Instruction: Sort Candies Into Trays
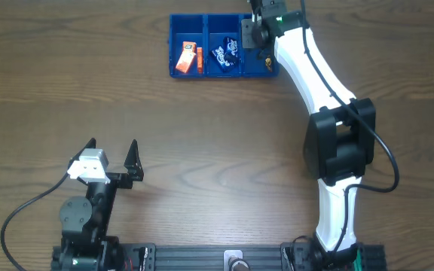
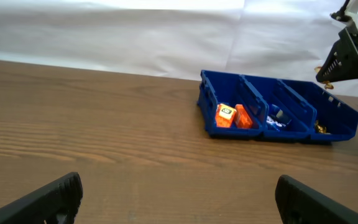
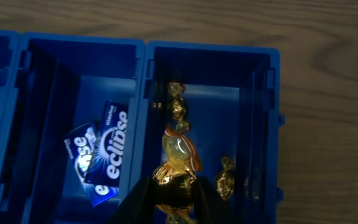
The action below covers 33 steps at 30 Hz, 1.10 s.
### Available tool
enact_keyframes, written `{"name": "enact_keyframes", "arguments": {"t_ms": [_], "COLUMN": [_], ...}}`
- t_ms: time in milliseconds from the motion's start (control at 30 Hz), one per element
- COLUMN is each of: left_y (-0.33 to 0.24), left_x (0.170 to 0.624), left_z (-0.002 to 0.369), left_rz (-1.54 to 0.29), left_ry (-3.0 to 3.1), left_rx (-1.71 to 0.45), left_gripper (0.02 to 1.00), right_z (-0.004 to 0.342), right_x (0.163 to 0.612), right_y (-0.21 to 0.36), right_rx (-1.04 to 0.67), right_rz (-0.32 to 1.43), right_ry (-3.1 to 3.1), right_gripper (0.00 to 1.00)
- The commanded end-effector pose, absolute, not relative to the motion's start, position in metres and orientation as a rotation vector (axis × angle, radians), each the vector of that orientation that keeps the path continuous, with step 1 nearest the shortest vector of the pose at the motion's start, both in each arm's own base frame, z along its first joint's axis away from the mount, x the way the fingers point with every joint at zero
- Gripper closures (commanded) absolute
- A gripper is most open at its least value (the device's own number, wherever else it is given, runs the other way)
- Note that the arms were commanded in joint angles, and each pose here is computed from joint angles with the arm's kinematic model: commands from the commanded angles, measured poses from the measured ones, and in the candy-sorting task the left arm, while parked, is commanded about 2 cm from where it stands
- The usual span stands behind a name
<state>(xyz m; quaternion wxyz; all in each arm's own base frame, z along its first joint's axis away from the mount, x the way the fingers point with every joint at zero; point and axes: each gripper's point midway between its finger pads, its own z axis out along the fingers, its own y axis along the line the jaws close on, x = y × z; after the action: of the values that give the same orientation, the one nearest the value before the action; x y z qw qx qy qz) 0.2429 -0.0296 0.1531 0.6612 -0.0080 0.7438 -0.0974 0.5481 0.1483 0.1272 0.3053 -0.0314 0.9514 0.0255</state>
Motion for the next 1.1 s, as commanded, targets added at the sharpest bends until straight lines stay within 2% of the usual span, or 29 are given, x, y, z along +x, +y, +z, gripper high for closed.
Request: {"name": "enact_keyframes", "arguments": {"t_ms": [33, 100, 167, 200, 267, 400, 600, 800, 867, 1100], "left_y": [-0.032, -0.032, -0.032, -0.032, -0.032, -0.032, -0.032, -0.032, -0.032, -0.032], "left_x": [0.242, 0.242, 0.242, 0.242, 0.242, 0.242, 0.242, 0.242, 0.242, 0.242], "left_z": [0.136, 0.136, 0.137, 0.136, 0.136, 0.136, 0.136, 0.136, 0.136, 0.136], "left_rz": [-0.237, -0.237, -0.237, -0.237, -0.237, -0.237, -0.237, -0.237, -0.237, -0.237], "left_ry": [1.734, 1.734, 1.733, 1.734, 1.734, 1.734, 1.734, 1.734, 1.734, 1.734], "left_rx": [-0.016, -0.016, -0.016, -0.016, -0.016, -0.016, -0.016, -0.016, -0.016, -0.016], "left_gripper": [0.020, 0.020, 0.020, 0.020, 0.020, 0.023, 0.020, 0.023, 0.020, 0.023], "right_z": [0.136, 0.136, 0.136, 0.137, 0.136, 0.138, 0.149, 0.194, 0.209, 0.259], "right_x": [0.557, 0.557, 0.558, 0.558, 0.558, 0.559, 0.556, 0.537, 0.522, 0.427], "right_y": [0.143, 0.143, 0.143, 0.143, 0.143, 0.144, 0.141, 0.114, 0.105, 0.060], "right_rx": [-0.045, -0.045, -0.046, -0.045, -0.046, -0.046, -0.022, -0.004, 0.000, 0.020], "right_rz": [0.039, 0.039, 0.039, 0.039, 0.040, 0.043, 0.051, 0.025, 0.028, 0.032], "right_ry": [2.485, 2.485, 2.485, 2.484, 2.485, 2.476, 2.467, 2.343, 2.299, 2.071], "right_gripper": [0.825, 0.809, 0.715, 0.665, 0.461, 0.286, 0.150, 0.045, 0.005, 0.001]}}
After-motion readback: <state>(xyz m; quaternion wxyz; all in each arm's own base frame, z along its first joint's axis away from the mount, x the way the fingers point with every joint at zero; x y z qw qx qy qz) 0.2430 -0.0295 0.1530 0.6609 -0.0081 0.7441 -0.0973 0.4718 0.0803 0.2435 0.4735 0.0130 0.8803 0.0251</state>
